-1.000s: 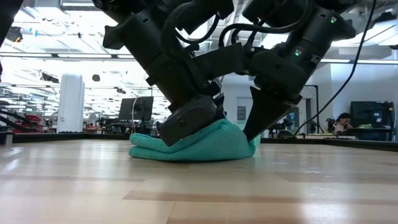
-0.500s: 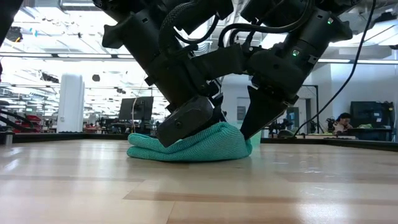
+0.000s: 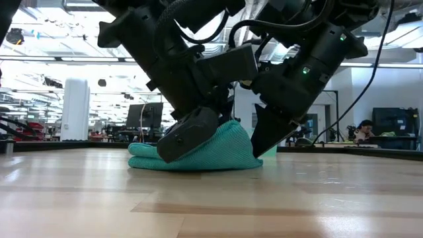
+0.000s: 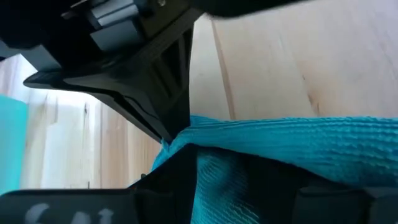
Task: Roll microfiber towels into tight, uniform cylinder then place into a basket
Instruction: Roll the blue microfiber cloth on the table
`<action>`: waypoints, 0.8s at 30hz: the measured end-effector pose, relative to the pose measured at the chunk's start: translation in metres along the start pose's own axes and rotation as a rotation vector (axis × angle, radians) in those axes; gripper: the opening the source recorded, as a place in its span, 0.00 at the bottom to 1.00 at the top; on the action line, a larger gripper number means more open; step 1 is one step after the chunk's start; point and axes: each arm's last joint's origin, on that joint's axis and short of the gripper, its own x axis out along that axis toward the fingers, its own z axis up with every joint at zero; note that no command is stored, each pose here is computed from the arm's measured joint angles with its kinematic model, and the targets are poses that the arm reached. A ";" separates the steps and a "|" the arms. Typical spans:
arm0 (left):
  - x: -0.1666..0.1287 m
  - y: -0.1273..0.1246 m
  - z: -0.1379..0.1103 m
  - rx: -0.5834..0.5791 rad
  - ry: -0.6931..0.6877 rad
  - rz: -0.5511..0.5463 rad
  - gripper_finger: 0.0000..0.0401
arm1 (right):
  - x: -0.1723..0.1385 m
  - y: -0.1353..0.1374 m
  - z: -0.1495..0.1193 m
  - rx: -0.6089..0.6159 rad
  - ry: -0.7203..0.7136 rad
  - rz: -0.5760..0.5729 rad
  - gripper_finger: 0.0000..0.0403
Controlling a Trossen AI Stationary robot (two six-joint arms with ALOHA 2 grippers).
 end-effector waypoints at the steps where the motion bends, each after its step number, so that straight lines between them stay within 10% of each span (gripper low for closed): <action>1: 0.000 0.000 0.000 0.001 0.001 0.002 0.31 | 0.000 0.000 0.000 0.005 0.004 0.006 0.03; 24: -0.069 -0.025 0.027 0.071 -0.164 0.039 0.31 | 0.001 -0.001 -0.002 0.050 0.027 0.016 0.03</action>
